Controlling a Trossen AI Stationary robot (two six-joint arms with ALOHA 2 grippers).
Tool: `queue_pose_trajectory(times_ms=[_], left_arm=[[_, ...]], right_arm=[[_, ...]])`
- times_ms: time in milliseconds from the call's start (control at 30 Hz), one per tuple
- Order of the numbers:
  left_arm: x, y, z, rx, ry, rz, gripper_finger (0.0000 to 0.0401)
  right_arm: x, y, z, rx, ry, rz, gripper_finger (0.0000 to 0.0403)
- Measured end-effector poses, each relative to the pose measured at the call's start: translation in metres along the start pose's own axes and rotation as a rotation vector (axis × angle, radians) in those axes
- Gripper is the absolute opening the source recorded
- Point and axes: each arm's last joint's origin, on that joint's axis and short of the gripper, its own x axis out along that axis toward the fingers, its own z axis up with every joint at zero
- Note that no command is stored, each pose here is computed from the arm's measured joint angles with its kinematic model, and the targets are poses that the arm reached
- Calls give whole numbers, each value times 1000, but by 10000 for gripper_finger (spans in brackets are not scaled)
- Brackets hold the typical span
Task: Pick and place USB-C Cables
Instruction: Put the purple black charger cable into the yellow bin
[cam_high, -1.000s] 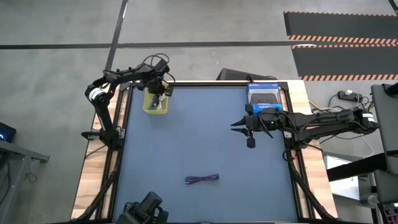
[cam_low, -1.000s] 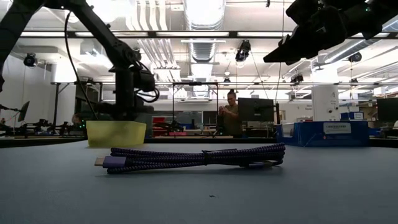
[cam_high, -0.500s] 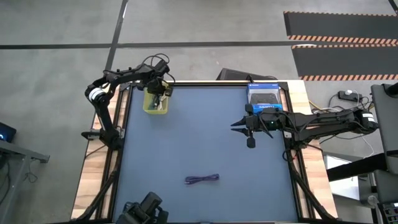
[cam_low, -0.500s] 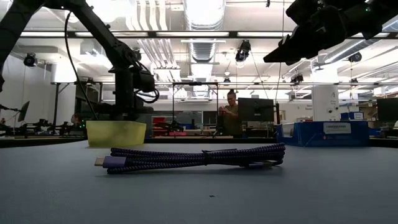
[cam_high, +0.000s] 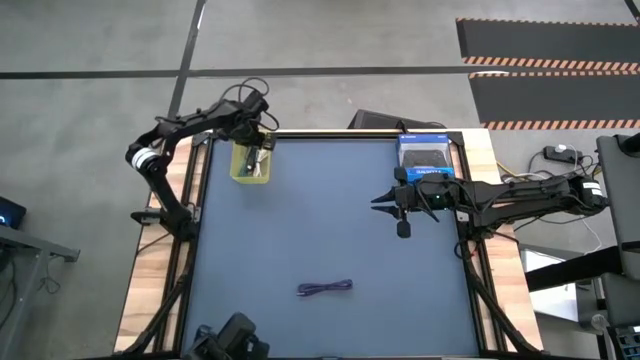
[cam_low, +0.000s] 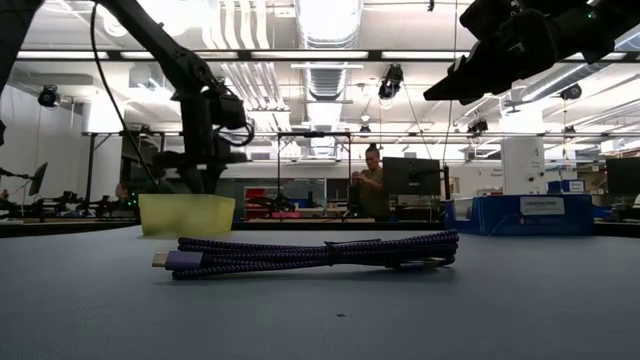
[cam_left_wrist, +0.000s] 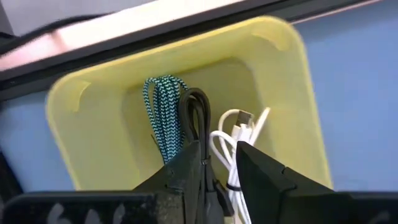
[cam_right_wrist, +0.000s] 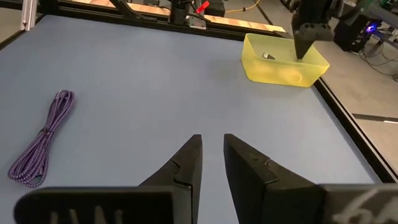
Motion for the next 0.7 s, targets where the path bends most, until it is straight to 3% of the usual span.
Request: queue_pose_trajectory(times_ms=[300,700], left_arm=[[-35,-22,-13,73,-96,-70,87],[-80,-98,-68,344,-214,-214,87]], right_arm=[[0,0,0,0,0,0,57],[0,0,-2,0,21,4,57]])
